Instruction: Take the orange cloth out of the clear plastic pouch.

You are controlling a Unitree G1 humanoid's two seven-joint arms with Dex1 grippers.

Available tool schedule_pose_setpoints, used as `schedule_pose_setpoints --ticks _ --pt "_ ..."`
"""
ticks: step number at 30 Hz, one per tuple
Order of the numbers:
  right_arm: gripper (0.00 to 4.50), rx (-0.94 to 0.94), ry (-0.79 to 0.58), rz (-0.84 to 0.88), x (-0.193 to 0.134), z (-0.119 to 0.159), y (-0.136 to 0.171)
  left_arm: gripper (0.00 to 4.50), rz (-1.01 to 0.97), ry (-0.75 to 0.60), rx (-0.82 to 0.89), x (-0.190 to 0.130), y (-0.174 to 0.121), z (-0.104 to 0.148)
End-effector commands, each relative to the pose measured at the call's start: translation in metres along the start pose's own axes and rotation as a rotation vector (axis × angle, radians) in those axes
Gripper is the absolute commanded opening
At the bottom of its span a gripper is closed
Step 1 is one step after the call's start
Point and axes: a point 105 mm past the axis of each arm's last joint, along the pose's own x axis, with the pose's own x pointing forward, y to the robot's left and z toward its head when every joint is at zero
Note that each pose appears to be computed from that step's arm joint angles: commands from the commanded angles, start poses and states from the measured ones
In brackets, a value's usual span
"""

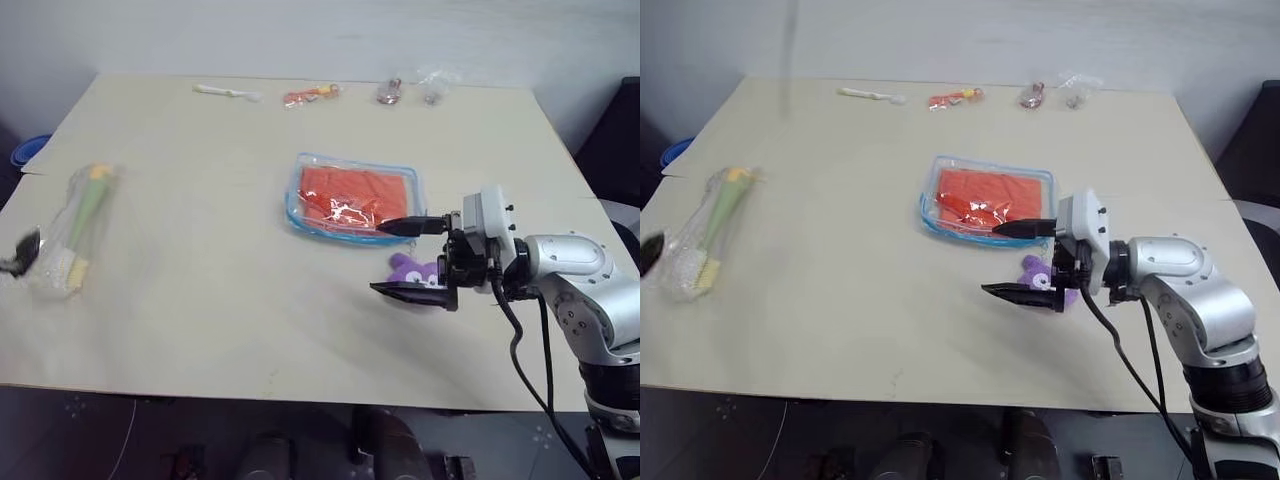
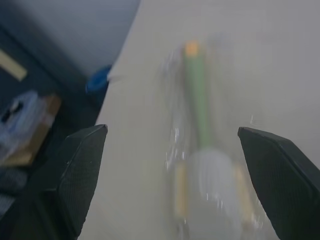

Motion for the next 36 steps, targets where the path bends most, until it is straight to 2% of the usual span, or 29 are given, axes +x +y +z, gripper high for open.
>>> schedule_pose_setpoints --ticks 1,3,5,8,12,18,23,27,30,36 --pt "4.5 -0.046 -0.018 -0.038 -0.006 0.01 0.001 4.46 -0.242 -0.179 0.03 0.005 -0.034 0.056" --pt "4.5 -0.046 -0.013 -0.045 -0.006 0.009 0.004 4.46 -0.436 -0.193 0.133 0.019 -0.069 0.067" --pt "4.5 -0.051 -0.009 -0.056 -0.006 0.009 0.005 4.46 -0.584 -0.191 0.252 0.037 -0.099 0.068" --pt "4.5 -0.056 -0.01 -0.082 -0.008 0.012 0.004 4.46 -0.733 -0.192 0.384 0.063 -0.129 0.062" --pt "4.5 -0.071 0.011 -0.132 -0.015 0.012 0.004 4.46 -0.971 -0.204 0.692 0.089 -0.177 0.045" --pt "4.5 -0.07 0.069 -0.246 -0.032 0.005 0.004 4.46 -1.133 -0.3 0.769 0.117 -0.238 0.056" --pt "4.5 -0.061 0.093 -0.311 -0.042 0.001 0.01 4.46 -1.168 -0.314 0.794 0.127 -0.269 0.054" --pt "4.5 -0.058 0.098 -0.339 -0.044 0.0 0.013 4.46 -1.154 -0.277 0.823 0.133 -0.282 0.043" --pt "4.5 -0.059 0.097 -0.351 -0.045 0.001 0.013 3.82 -1.114 -0.264 0.845 0.138 -0.288 0.041" --pt "4.5 -0.061 0.092 -0.367 -0.046 0.002 0.013 1.9 -1.053 -0.253 0.84 0.146 -0.3 0.04"
